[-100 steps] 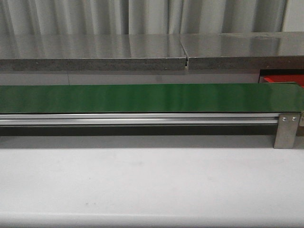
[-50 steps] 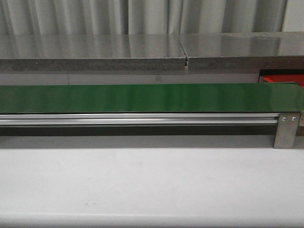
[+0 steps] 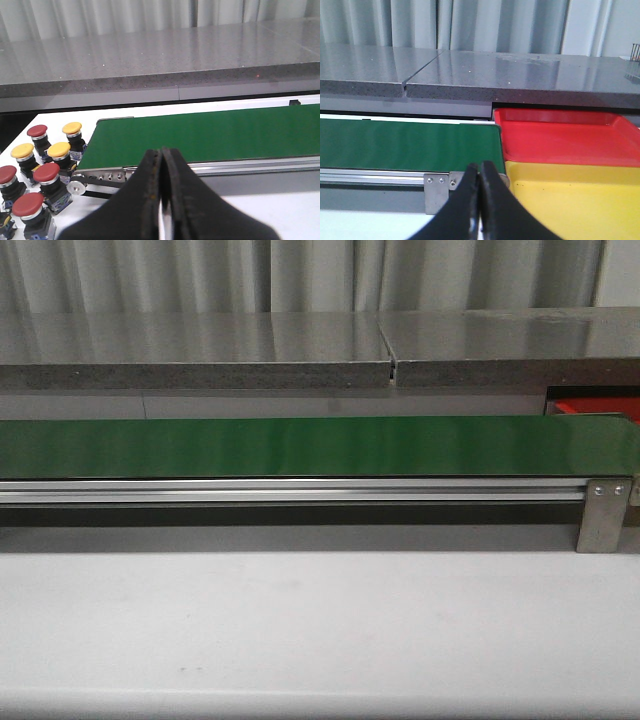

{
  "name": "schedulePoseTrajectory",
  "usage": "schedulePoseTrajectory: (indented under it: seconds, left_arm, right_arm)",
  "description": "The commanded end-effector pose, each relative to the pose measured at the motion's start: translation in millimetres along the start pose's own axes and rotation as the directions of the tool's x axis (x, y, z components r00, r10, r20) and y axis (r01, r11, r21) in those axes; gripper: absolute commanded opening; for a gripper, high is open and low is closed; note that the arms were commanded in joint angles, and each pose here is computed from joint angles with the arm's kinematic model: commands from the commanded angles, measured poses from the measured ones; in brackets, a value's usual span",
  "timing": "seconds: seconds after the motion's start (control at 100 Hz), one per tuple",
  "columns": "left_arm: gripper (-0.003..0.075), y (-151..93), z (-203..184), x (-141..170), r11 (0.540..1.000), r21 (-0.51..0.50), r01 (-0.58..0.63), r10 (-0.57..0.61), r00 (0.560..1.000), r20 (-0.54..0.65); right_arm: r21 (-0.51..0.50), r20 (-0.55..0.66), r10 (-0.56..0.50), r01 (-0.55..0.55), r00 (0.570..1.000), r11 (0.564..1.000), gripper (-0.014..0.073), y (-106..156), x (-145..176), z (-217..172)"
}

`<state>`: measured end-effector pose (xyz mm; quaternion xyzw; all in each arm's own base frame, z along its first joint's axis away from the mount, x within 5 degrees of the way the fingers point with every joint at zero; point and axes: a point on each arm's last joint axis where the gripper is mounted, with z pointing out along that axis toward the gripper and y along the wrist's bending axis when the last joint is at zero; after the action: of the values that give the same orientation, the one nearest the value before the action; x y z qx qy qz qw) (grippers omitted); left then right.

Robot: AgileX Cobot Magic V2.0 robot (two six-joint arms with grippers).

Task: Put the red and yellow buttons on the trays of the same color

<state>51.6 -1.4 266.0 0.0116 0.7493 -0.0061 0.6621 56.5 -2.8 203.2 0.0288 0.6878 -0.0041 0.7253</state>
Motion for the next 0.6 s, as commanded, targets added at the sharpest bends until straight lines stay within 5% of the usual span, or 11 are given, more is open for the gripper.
schedulePoseTrajectory:
  seconds: [0.0, 0.37, 0.59]
  left_arm:
    - [-0.0020, -0.2, 4.9, -31.1, 1.000, 0.006, 0.008, -0.008, 1.000, 0.020]
    - [0.0014, -2.4, 68.0, -61.3, 0.997, 0.017, 0.079, -0.073, 0.970, -0.230]
    - [0.0417, -1.8, 93.8, -60.4, 0.997, 0.009, 0.078, -0.073, 0.960, -0.272]
  right_arm:
    - [-0.016, 0.118, -0.014, 0.016, 0.993, 1.000, -0.0066, 1.7, -15.6, -2.8]
    - [-0.016, 0.118, -0.014, 0.016, 0.993, 1.000, -0.0066, 1.7, -15.6, -2.8]
    - [-0.016, 0.118, -0.014, 0.016, 0.993, 1.000, -0.0066, 1.7, -15.6, -2.8]
